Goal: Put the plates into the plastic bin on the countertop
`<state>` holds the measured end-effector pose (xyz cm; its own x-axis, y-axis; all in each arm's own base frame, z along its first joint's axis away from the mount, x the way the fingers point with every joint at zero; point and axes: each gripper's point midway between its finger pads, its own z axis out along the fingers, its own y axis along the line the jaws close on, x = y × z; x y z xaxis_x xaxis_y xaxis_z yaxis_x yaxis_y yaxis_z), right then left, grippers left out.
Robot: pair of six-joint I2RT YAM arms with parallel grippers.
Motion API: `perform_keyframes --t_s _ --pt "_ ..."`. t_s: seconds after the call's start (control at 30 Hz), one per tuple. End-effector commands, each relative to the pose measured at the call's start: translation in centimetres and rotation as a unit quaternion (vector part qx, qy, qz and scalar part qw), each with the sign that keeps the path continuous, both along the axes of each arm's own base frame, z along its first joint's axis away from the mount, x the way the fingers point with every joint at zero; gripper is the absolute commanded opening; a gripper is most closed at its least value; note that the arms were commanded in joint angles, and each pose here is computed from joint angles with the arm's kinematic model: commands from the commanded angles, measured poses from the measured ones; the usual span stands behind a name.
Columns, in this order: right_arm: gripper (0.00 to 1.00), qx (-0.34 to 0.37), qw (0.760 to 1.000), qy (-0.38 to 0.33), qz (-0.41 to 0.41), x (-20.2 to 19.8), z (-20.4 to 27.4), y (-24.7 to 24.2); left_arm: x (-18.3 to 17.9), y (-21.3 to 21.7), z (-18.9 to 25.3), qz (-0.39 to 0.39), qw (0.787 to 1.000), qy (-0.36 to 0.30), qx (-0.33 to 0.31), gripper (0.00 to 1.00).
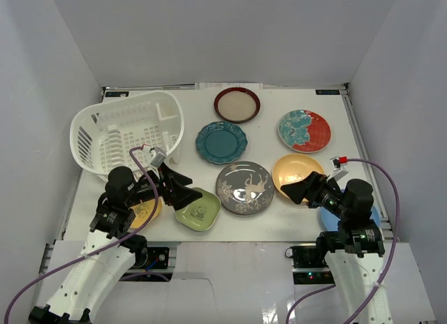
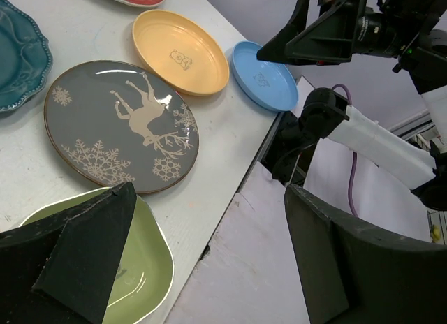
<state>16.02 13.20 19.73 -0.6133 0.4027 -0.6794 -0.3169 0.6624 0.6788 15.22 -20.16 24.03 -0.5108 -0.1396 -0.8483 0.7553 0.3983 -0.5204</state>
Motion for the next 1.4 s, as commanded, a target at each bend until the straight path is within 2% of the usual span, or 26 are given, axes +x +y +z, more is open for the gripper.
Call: perform_keyframes --t_s 0.0,0.2,0.4,0.6,0.83,1.1,1.37 --pt "0.91 0.022 0.999 0.03 -0.005 -0.5 -1.5 0.2 -0.2 0.0 0.7 -0.005 1.0 -0.019 -0.003 0.98" --pt "0.94 0.035 0.998 0.046 -0.013 -0.1 -3.6 0.3 -0.4 -0.1 0.5 -0.012 1.0 -0.014 -0.004 0.98" --pt "0.99 0.051 0.994 0.092 0.004 -0.2 -7.2 1.0 -0.4 -0.2 0.3 -0.017 1.0 -0.004 -0.004 0.98" --pt "0.86 0.078 0.989 0.121 0.003 0.0 -10.9 1.5 0.1 -0.3 -0.7 -0.009 1.0 0.025 -0.001 0.98" --pt "0.78 0.094 0.985 0.141 -0.019 0.9 -14.4 1.7 0.8 -0.3 -1.6 0.003 0.999 0.043 0.009 0.98" --pt "0.7 0.064 0.982 0.178 -0.018 0.0 -17.5 3.5 1.6 -0.2 -2.5 0.017 0.998 0.06 0.019 0.94" --pt "0.6 0.013 0.985 0.153 -0.083 1.4 -17.0 2.5 2.0 0.0 -2.5 0.031 0.997 0.06 0.023 0.93"
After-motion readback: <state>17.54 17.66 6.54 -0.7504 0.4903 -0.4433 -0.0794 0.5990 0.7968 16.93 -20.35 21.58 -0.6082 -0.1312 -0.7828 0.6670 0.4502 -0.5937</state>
